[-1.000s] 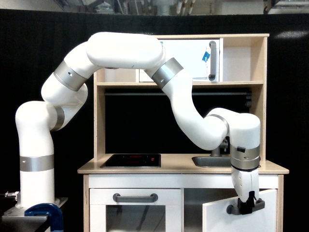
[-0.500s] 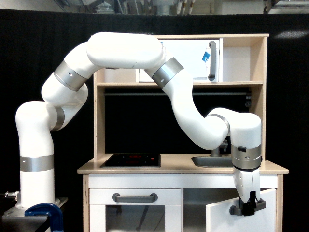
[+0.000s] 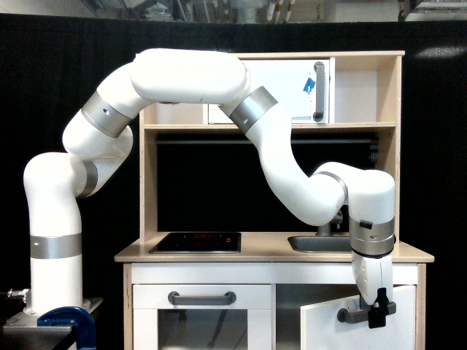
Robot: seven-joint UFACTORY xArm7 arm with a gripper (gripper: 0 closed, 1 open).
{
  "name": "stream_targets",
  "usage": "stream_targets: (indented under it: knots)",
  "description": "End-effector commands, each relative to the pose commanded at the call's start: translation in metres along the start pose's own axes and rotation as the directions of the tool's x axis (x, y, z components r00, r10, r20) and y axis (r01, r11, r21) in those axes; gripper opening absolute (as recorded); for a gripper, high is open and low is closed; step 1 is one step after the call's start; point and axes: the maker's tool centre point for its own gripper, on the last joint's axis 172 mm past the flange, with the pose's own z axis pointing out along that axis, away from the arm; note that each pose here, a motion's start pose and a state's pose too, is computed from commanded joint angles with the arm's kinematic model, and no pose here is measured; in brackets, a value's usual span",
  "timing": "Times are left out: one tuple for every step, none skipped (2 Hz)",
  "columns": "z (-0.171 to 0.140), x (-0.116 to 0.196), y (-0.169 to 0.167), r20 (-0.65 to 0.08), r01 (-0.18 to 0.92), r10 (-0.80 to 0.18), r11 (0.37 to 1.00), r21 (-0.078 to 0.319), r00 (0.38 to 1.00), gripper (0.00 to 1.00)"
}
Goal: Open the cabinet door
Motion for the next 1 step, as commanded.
stream_targets:
  knots:
    - [-0.0225, 0.008, -0.011, 0.0, 0.0, 0.0, 1.0, 0.0, 1.0, 1.0]
